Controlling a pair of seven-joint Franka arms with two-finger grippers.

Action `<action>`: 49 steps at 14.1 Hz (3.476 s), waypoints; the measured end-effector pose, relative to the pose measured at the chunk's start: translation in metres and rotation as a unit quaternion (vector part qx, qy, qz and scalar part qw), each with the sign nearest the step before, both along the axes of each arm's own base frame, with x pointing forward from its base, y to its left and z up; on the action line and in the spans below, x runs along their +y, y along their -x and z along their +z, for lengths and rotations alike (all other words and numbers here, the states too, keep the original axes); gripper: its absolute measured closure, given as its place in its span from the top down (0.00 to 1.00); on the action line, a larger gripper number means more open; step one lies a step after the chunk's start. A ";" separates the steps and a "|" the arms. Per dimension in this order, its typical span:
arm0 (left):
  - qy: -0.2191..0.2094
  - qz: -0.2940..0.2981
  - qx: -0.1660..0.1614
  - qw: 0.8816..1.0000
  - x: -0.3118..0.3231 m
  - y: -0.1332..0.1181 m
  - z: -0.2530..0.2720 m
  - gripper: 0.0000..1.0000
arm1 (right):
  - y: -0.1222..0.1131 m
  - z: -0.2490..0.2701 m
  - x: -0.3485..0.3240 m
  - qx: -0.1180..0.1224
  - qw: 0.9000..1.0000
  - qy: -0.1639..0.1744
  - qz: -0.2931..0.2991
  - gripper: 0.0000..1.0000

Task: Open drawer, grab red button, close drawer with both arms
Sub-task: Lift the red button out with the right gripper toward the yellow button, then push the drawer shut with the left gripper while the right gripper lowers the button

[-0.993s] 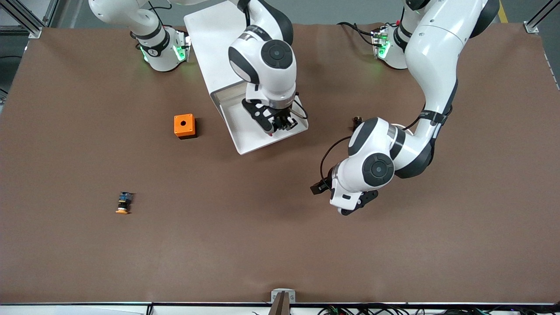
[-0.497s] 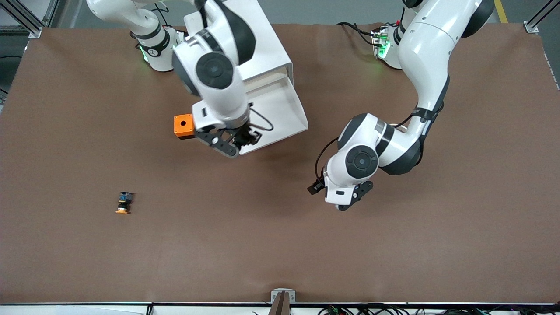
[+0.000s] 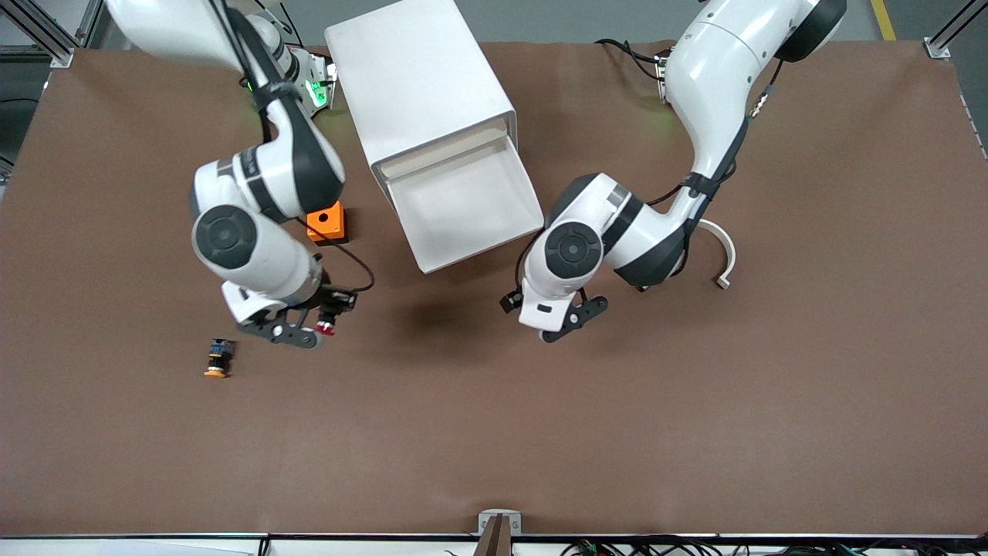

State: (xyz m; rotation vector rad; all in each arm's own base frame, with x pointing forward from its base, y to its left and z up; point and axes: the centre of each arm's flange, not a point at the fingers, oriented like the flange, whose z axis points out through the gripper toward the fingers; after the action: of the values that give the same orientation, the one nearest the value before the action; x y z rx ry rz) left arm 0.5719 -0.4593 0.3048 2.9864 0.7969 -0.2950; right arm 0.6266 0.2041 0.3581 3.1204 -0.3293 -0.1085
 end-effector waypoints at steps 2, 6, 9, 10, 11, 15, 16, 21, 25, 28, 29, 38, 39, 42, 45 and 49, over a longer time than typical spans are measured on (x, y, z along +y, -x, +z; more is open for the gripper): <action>0.001 -0.014 0.000 1.000 -0.016 0.013 0.000 1.00 | -0.011 -0.032 -0.053 -0.001 1.000 -0.003 0.025 0.41; 0.001 -0.040 0.000 0.999 -0.044 0.038 0.000 1.00 | -0.027 -0.080 -0.117 -0.004 0.999 0.001 0.043 0.41; 0.001 -0.050 0.000 0.999 -0.055 0.049 0.000 1.00 | -0.032 -0.105 -0.134 -0.013 0.999 0.005 0.035 0.41; 0.001 -0.054 0.000 0.999 -0.059 0.053 0.000 1.00 | -0.034 -0.114 -0.137 -0.016 0.999 0.006 0.035 0.41; 0.001 -0.058 0.000 0.998 -0.064 0.058 0.000 1.00 | -0.035 -0.123 -0.140 -0.020 0.999 0.009 0.036 0.41; -0.001 -0.082 0.002 0.997 -0.086 0.083 -0.002 1.00 | -0.037 -0.150 -0.153 -0.024 0.999 0.020 0.043 0.41; -0.001 -0.087 0.002 0.996 -0.091 0.089 -0.002 1.00 | -0.037 -0.151 -0.156 -0.025 0.998 0.021 0.044 0.41; 0.014 -0.091 0.023 0.996 -0.109 0.111 -0.003 1.00 | -0.038 -0.160 -0.176 -0.024 0.998 0.021 0.046 0.41; 0.039 -0.078 0.054 0.995 -0.118 0.123 -0.003 1.00 | -0.034 -0.168 -0.178 -0.016 0.999 0.020 0.046 0.41; 0.057 -0.071 0.079 0.993 -0.128 0.136 -0.002 1.00 | -0.031 -0.171 -0.175 -0.012 0.999 0.019 0.047 0.41; 0.061 -0.068 0.087 0.992 -0.130 0.140 -0.004 1.00 | -0.030 -0.173 -0.175 -0.010 0.999 0.019 0.048 0.41; 0.088 -0.053 0.153 0.983 -0.148 0.176 -0.015 1.00 | -0.028 -0.175 -0.173 -0.011 0.999 0.018 0.049 0.47; 0.088 -0.053 0.155 0.982 -0.149 0.177 -0.016 1.00 | -0.027 -0.176 -0.173 -0.010 0.999 0.017 0.050 0.57; 0.088 -0.053 0.156 0.982 -0.149 0.178 -0.017 1.00 | -0.029 -0.174 -0.172 -0.015 0.998 0.017 0.050 0.85; 0.089 -0.053 0.156 0.982 -0.149 0.177 -0.016 1.00 | -0.035 -0.160 -0.169 -0.029 0.998 0.016 0.052 1.00; 0.101 -0.048 0.142 0.984 -0.149 0.168 -0.002 1.00 | -0.037 -0.117 -0.162 -0.031 0.998 0.015 0.055 1.00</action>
State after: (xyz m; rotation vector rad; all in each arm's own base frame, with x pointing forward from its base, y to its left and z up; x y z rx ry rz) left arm 0.4037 -0.6085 0.3028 2.8300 0.5991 -0.7708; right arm 0.6638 0.0416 0.2410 3.1092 -0.1563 -0.0072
